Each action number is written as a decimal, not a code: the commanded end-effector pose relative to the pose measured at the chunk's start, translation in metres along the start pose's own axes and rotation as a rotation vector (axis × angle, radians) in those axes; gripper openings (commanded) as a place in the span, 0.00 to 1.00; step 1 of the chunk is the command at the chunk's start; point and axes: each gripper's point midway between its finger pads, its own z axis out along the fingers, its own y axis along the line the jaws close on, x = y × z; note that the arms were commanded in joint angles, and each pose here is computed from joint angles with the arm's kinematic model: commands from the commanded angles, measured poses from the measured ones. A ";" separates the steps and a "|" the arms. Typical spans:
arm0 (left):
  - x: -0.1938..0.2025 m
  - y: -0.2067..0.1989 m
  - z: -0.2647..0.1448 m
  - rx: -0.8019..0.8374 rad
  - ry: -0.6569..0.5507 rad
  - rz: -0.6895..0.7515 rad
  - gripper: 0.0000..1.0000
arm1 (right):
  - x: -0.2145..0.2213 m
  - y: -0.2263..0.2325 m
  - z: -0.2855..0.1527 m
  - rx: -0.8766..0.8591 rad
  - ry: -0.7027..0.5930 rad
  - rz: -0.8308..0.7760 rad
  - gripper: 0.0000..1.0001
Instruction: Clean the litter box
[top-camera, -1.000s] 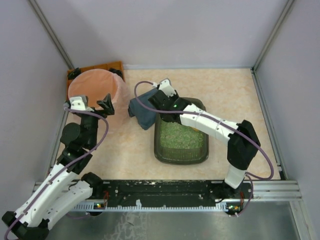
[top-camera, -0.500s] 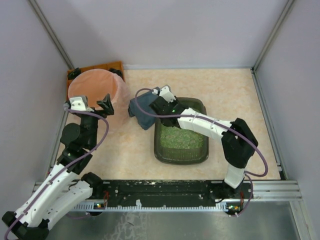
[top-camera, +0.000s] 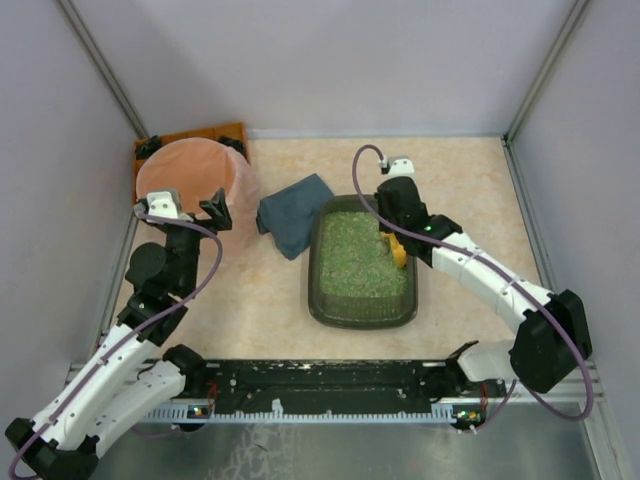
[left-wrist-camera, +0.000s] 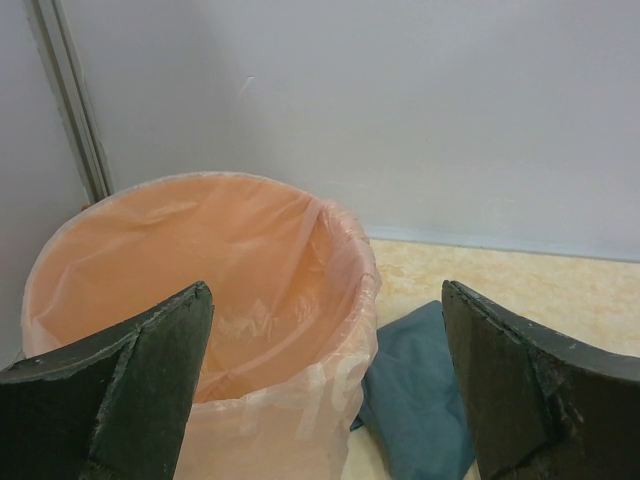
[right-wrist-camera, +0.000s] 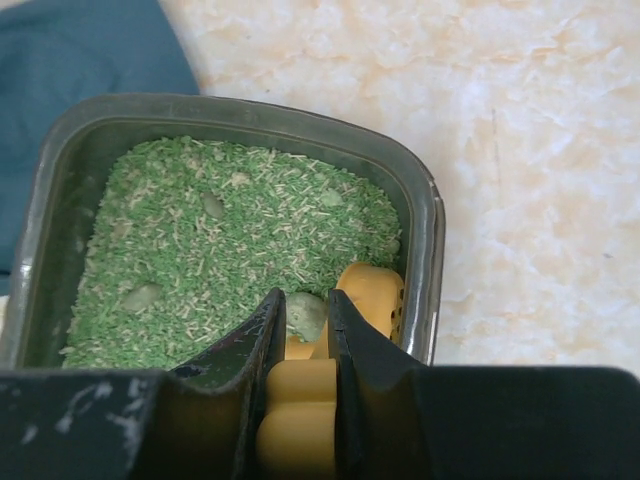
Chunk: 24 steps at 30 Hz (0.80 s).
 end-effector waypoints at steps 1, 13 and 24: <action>-0.004 -0.003 0.001 0.015 -0.021 -0.009 0.99 | -0.023 0.037 -0.010 -0.292 -0.070 0.207 0.00; -0.003 -0.006 0.002 0.026 -0.016 -0.003 0.99 | -0.029 0.023 -0.014 -0.444 -0.086 0.368 0.00; 0.000 -0.008 0.004 0.033 -0.007 0.004 0.99 | -0.015 0.011 -0.016 -0.515 -0.074 0.469 0.00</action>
